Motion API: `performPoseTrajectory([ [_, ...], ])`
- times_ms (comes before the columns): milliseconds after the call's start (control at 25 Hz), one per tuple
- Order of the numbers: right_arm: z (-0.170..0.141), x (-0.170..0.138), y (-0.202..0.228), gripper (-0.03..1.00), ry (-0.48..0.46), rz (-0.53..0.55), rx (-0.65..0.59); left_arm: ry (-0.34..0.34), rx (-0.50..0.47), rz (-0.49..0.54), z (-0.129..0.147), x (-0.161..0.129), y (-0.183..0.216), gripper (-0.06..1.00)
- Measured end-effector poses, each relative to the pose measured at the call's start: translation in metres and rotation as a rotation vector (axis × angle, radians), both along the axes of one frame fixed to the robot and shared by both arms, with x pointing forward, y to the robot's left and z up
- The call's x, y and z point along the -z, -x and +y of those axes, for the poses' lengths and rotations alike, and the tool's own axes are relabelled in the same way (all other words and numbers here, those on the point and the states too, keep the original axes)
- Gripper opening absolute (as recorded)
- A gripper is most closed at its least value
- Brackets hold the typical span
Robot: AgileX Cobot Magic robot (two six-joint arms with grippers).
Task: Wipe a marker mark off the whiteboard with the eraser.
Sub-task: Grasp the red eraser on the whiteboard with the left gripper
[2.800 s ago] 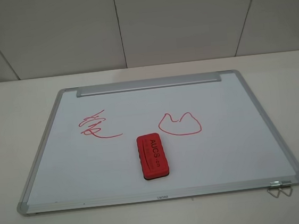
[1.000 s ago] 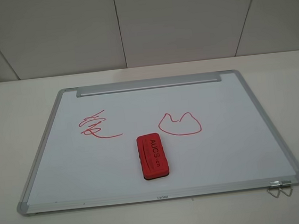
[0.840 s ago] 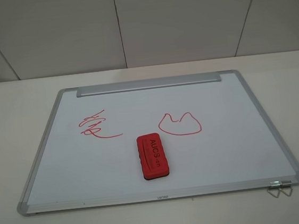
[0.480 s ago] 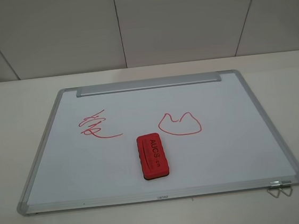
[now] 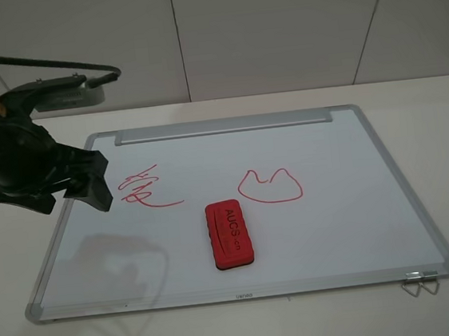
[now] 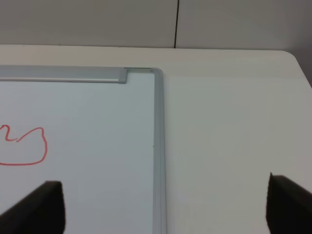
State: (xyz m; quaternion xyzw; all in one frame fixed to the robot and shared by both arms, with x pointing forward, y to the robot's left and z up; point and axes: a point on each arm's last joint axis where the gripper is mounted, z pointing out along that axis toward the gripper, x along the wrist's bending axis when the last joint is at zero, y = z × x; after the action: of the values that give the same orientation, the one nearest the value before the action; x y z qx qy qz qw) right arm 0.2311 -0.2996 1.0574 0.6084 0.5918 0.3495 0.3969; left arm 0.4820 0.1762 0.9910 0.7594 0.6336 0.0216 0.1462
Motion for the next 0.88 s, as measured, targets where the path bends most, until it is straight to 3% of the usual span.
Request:
performPoseTrajectory([
  [400, 0.0, 0.0, 0.0, 0.71, 0.0, 0.0, 0.0, 0.002, 0.048, 0.089, -0.107, 0.03, -0.024, 0.76],
  [720, 0.0, 0.0, 0.0, 0.71, 0.0, 0.0, 0.0, -0.007, 0.011, 0.105, -0.16, 0.051, -0.021, 0.76],
  [880, 0.0, 0.0, 0.0, 0.71, 0.0, 0.0, 0.0, -0.012, -0.031, 0.113, -0.171, 0.061, -0.013, 0.76],
])
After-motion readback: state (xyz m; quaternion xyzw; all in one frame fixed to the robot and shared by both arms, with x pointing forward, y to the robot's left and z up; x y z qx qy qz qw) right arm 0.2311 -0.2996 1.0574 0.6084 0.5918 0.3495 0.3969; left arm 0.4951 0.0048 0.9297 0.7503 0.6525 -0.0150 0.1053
